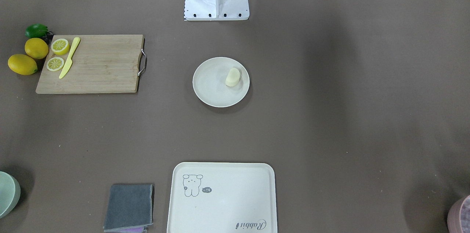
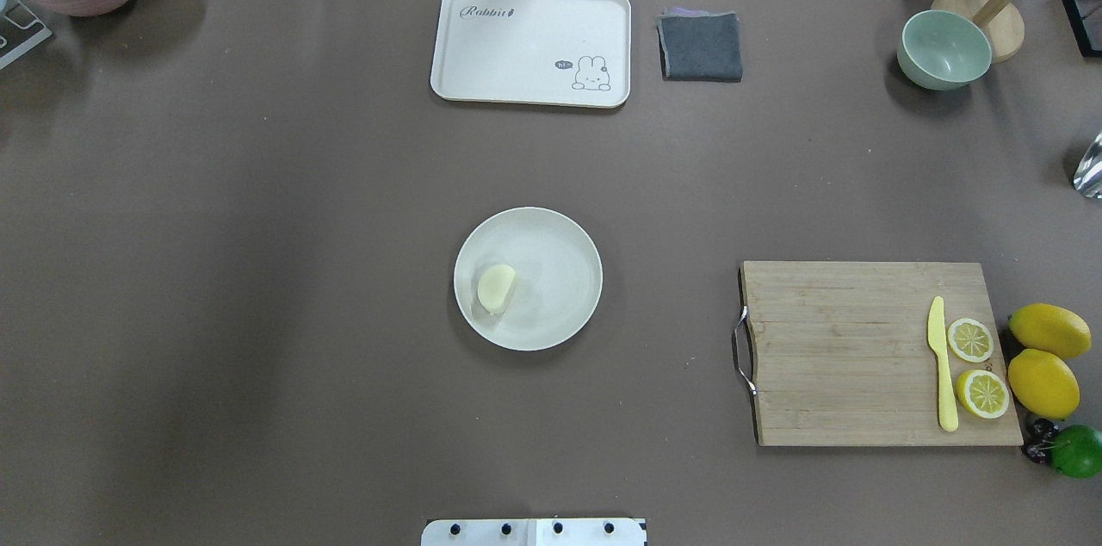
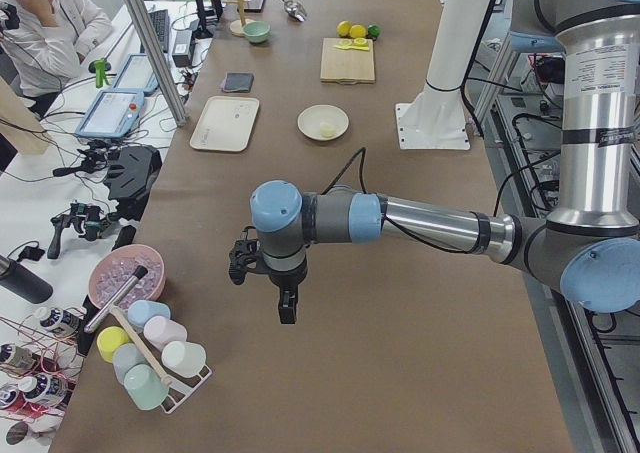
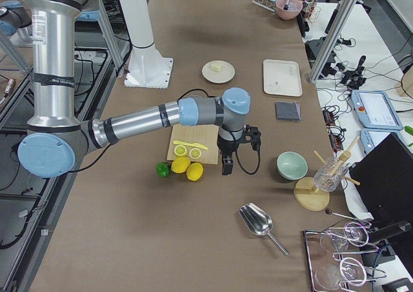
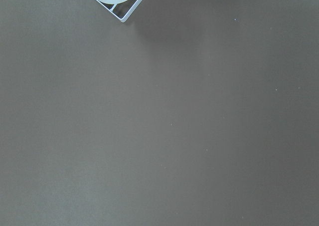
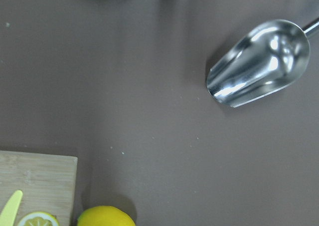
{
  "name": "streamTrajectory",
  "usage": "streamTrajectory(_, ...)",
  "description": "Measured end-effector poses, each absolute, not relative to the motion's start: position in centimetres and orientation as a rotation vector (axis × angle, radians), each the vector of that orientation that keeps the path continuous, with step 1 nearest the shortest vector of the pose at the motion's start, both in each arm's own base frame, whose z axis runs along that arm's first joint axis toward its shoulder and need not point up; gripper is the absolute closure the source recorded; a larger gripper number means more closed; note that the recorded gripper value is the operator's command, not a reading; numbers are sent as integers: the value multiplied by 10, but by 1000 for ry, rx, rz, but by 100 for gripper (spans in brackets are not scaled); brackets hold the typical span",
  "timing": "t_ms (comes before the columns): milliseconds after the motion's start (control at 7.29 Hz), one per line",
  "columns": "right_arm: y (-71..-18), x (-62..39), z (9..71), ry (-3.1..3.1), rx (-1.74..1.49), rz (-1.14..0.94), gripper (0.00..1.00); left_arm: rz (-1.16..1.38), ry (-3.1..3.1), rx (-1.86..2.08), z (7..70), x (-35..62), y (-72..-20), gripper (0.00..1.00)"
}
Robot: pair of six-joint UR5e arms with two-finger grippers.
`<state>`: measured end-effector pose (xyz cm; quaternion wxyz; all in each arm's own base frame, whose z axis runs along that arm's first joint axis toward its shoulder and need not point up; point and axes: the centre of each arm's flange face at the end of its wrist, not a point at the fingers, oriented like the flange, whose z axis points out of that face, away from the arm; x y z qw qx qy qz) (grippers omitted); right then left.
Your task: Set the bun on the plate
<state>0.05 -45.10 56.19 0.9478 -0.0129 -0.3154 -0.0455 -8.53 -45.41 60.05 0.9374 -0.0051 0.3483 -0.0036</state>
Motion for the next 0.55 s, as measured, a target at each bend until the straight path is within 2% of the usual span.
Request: streamTrajectory(549, -427, 19, 604, -638, -92, -41, 0, -9, 712, -16, 603, -85, -451, 2)
